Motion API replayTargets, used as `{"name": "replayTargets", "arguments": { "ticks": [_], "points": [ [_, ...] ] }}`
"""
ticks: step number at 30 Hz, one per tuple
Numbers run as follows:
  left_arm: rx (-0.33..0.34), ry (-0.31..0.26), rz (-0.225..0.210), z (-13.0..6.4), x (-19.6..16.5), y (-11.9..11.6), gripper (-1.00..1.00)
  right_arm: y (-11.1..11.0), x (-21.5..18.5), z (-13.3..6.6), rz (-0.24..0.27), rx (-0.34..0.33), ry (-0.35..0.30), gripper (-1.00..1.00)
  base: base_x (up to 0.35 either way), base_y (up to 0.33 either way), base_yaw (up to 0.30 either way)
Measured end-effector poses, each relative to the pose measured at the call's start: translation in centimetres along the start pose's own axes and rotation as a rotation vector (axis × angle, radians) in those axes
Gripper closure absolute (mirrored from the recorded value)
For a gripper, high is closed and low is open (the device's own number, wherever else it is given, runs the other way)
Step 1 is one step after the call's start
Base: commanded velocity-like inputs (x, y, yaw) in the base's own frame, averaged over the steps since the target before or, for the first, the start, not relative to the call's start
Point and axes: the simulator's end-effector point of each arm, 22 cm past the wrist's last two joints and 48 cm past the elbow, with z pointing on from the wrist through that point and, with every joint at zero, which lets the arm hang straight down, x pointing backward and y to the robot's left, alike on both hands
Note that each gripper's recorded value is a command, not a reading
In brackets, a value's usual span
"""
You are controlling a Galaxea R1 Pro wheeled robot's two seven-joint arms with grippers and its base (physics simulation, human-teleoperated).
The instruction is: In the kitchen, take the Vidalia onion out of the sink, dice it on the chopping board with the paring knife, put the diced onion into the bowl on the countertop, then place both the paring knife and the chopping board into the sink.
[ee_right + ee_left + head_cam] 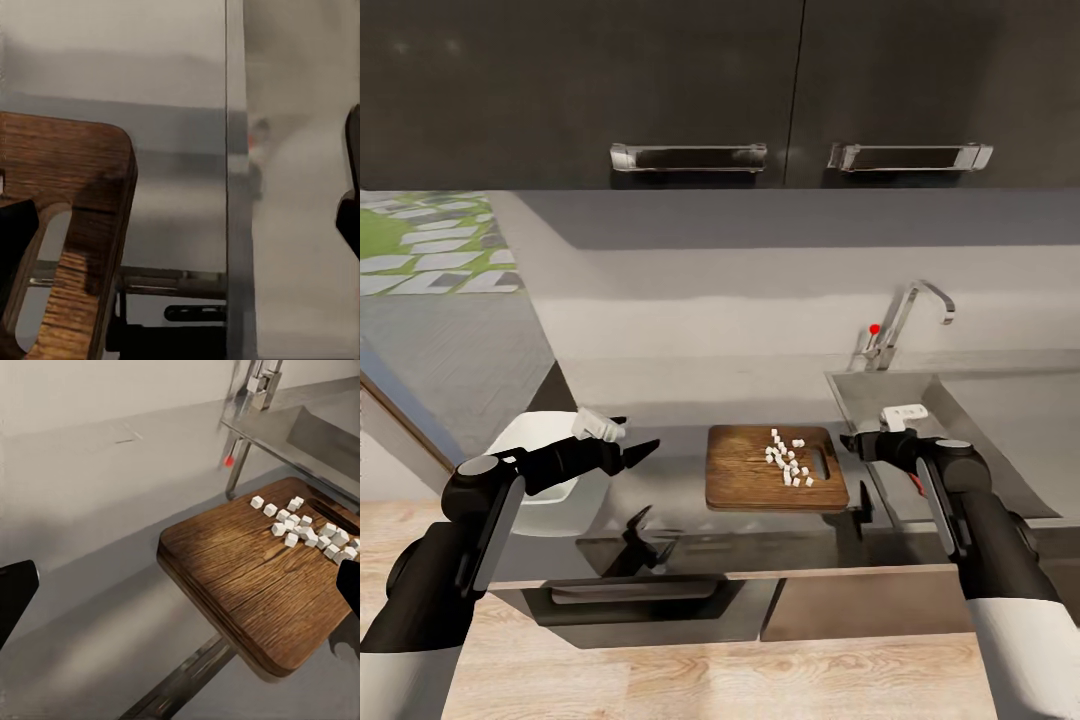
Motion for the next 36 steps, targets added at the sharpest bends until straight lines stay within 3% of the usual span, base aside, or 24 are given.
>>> {"name": "replayTargets", "arguments": {
  "ticks": [16, 20, 36],
  "points": [
    [-0.001, -0.001, 0.0, 0.0, 0.0, 0.1, -1.0, -1.6, 2.4, 1.0, 0.014, 0.062, 0.057, -1.0, 0.0, 0.05, 0.0],
    [-0.001, -0.001, 0.0, 0.0, 0.0, 0.1, -1.0, -1.8, 4.3, 1.8, 0.026, 0.063, 0.103, -1.0, 0.0, 0.0, 0.0],
    [-0.001, -0.001, 0.0, 0.0, 0.0, 0.0, -1.0, -2.0, 4.7, 1.9, 0.029, 0.072, 0.112, -1.0, 0.0, 0.029, 0.0]
  ]
}}
